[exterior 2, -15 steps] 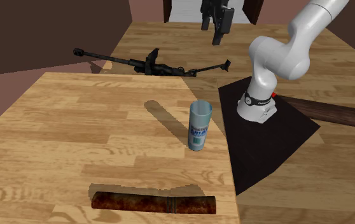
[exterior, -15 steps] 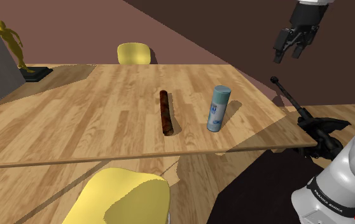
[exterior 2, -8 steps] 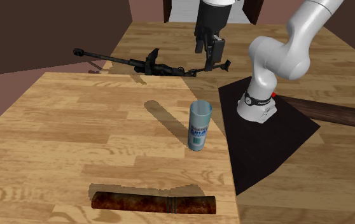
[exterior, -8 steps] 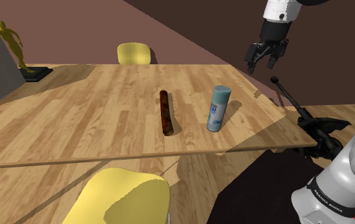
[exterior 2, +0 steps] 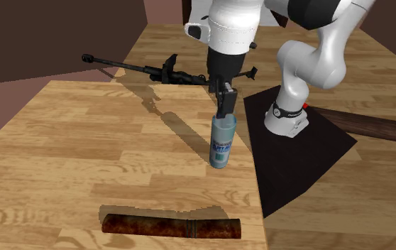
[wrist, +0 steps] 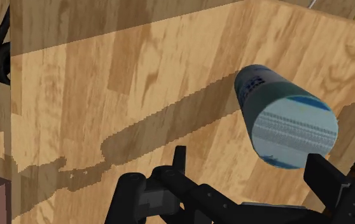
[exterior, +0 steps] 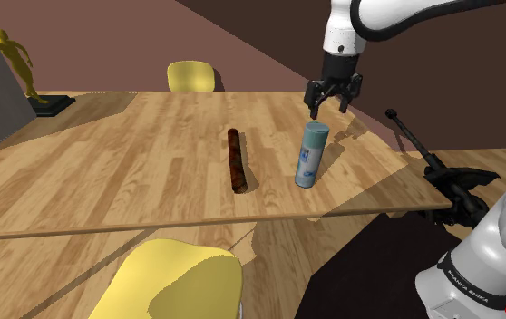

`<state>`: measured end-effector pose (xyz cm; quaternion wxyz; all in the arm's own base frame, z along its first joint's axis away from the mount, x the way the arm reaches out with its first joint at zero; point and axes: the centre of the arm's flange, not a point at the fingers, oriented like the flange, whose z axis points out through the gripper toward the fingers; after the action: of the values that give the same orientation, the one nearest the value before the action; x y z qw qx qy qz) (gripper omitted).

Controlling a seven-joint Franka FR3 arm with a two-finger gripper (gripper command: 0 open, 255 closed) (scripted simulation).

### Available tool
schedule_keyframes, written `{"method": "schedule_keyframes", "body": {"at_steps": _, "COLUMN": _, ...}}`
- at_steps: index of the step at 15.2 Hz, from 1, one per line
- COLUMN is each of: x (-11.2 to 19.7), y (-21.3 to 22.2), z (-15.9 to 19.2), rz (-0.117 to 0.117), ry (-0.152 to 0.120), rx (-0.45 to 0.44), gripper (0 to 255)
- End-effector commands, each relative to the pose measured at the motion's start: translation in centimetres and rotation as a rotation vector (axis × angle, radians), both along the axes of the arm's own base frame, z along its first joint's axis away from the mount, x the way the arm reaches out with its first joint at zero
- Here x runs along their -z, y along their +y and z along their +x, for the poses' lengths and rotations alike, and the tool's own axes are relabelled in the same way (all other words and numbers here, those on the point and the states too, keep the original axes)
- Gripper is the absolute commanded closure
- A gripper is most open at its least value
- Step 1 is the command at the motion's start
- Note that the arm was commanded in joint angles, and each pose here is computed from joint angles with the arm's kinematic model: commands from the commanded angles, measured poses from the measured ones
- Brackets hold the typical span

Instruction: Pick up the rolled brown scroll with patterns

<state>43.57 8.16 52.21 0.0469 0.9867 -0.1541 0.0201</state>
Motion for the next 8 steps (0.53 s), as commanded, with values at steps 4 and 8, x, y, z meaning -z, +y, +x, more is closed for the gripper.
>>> {"method": "schedule_keyframes", "body": {"at_steps": 4, "x": 3.5, "y": 3.8, "z": 4.1, "rz": -0.002, "ry": 0.003, "rx": 0.035, "gripper": 0}}
{"method": "schedule_keyframes", "body": {"at_steps": 8, "x": 6.2, "y": 6.7, "z": 7.7, "rz": -0.004, "ry": 0.006, "rx": 0.061, "gripper": 0}}
